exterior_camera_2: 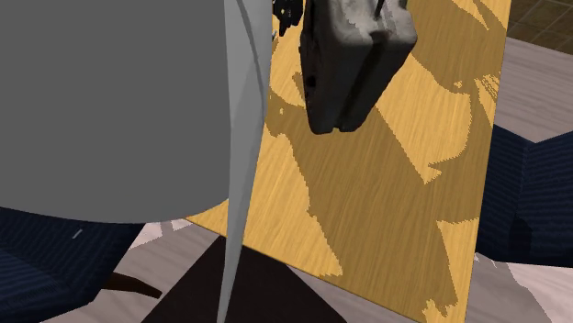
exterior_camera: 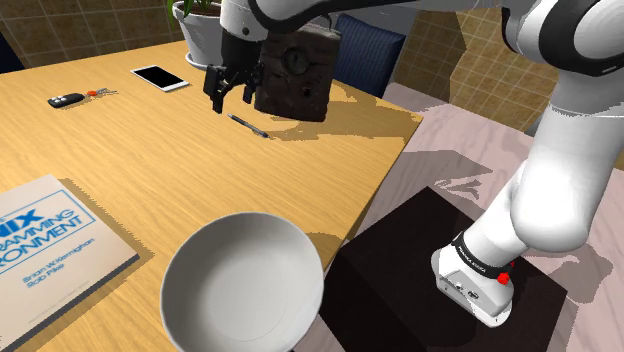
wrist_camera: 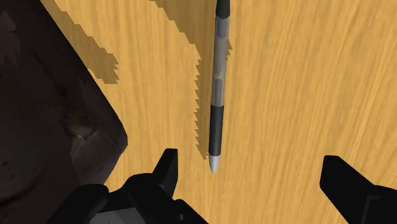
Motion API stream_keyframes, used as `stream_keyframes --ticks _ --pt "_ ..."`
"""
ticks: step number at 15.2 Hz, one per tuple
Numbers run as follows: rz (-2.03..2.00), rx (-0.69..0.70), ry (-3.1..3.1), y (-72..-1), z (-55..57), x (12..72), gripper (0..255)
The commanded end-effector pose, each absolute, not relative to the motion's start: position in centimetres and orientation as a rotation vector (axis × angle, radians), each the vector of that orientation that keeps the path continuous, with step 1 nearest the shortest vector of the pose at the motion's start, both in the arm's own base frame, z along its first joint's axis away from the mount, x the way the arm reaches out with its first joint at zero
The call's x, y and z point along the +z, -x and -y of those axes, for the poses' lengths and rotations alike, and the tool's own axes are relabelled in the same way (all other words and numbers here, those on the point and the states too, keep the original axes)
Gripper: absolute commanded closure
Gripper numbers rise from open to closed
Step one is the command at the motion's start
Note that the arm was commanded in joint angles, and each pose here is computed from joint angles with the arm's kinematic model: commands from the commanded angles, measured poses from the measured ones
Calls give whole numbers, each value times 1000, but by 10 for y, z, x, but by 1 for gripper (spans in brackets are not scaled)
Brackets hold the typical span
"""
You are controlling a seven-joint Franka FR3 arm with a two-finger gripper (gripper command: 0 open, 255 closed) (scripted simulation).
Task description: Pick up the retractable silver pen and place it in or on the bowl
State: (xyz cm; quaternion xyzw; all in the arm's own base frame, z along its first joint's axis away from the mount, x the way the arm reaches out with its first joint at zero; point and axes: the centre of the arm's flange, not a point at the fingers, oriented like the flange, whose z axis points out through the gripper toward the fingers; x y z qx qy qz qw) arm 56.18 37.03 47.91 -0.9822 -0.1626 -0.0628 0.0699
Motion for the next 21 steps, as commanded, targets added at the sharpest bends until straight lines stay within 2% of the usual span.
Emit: stream_keyframes --ticks 1,6,7,10,13,15,16,17,21 --pt "480 17 3025 -555 -358 443 0" --pt "480 17 3025 -555 -358 443 0" --pt "479 19 3022 -560 -354 431 255" --pt "478 16 3026 -562 -362 426 255" --pt "479 8 3031 -570 -371 389 255" --pt "475 6 3032 -567 -373 397 255" --pt "429 -476 2827 -594 -387 445 255" --pt "429 -476 2827 -594 -386 445 0" --pt "455 -245 2933 -574 -371 461 0"
